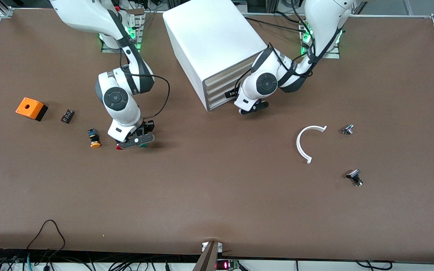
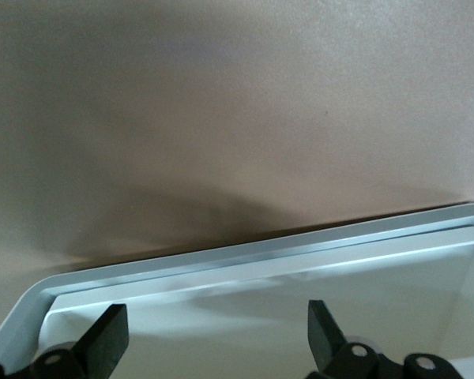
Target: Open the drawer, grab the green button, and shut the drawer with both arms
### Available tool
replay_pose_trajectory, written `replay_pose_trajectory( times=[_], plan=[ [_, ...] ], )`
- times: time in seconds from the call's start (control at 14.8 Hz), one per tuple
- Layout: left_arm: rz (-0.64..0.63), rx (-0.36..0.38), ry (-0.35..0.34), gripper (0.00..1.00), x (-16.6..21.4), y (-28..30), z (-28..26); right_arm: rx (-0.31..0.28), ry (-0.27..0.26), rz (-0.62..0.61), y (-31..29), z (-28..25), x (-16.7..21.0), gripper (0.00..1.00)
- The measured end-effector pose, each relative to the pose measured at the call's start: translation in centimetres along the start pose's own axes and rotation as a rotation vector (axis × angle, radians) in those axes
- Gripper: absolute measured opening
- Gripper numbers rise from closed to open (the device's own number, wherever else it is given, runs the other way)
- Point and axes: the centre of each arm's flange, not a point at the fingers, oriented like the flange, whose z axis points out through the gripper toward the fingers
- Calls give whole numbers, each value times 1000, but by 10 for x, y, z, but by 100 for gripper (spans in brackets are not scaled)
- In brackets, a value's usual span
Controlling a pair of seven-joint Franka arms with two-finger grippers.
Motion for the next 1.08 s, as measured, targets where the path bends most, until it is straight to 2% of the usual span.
replay_pose_trajectory(
  times=[0.27, 0.47, 0.68, 0.81, 0.88, 1.08],
  plan=[
    [-4, -21, 17, 100, 12, -5, -13, 14, 71, -2, -2, 26, -21, 42],
    [-19, -113, 99, 100, 52, -26, -73, 19, 94, 20, -2, 24, -21, 48],
    [-46, -215, 242, 100, 107, -81, -162, 21, 104, 36, -1, -4, -8, 79],
    [35, -226, 324, 100, 136, -129, -210, 17, 79, 51, 5, -37, 6, 96],
    [99, -209, 347, 100, 146, -154, -229, 14, 64, 62, 11, -54, 13, 100],
    [256, -152, 387, 100, 156, -223, -282, 11, 40, 114, 40, -101, 30, 100]
  ],
)
